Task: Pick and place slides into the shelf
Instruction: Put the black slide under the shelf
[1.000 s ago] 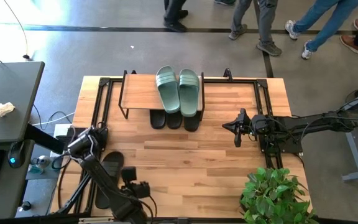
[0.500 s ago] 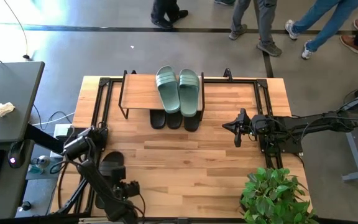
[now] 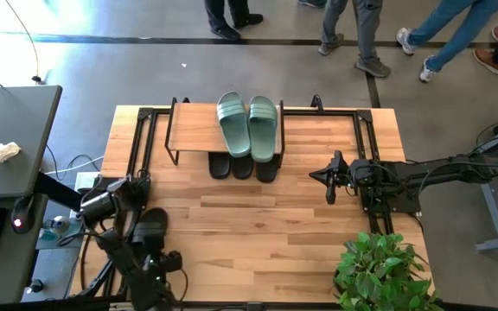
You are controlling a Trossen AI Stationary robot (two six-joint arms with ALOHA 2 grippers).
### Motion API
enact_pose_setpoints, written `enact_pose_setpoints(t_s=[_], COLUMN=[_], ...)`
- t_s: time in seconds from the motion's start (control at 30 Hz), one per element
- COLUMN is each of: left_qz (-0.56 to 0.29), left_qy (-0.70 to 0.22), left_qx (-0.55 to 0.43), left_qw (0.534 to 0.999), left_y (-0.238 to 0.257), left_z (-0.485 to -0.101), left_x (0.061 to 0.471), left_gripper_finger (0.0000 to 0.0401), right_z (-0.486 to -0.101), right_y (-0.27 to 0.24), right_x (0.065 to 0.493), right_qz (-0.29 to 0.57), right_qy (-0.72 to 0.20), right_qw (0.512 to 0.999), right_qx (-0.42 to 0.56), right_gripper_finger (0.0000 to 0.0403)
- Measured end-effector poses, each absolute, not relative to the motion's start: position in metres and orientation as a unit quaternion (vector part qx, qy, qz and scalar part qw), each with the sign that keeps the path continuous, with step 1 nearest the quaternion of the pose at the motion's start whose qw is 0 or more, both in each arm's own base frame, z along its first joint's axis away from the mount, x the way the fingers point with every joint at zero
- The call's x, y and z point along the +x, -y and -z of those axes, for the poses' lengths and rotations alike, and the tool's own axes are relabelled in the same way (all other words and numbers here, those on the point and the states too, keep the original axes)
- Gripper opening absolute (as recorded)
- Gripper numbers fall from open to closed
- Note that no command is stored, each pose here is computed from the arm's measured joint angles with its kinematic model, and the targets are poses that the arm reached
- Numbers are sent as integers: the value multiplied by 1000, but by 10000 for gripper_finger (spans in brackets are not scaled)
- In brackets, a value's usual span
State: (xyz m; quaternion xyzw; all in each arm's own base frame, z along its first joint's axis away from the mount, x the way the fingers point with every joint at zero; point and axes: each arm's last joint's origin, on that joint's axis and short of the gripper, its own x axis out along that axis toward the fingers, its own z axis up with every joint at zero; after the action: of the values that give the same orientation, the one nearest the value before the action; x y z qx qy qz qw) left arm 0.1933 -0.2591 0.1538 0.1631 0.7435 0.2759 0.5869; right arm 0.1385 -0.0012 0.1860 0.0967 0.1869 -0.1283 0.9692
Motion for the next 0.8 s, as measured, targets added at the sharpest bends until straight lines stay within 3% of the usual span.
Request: enact_pose_setpoints(t_s=[0.2, 0.37, 0.8], left_qz=[-262, -265, -205], left_qy=[-720, -716, -782], left_qx=[202, 198, 177], left_qw=[611, 614, 562], left_y=[269, 272, 264], left_z=[-154, -154, -157], left_x=[178, 175, 194], left_gripper_finger=[124, 105, 170], right_z=[-186, -186, -186], right_y=[1, 1, 1], right_x=[139, 139, 139], right_qz=[128, 128, 128], right_qy=[-187, -187, -187], right_qw=[969, 969, 969], right_qx=[97, 97, 97], right_gripper_finger=[0, 0, 0])
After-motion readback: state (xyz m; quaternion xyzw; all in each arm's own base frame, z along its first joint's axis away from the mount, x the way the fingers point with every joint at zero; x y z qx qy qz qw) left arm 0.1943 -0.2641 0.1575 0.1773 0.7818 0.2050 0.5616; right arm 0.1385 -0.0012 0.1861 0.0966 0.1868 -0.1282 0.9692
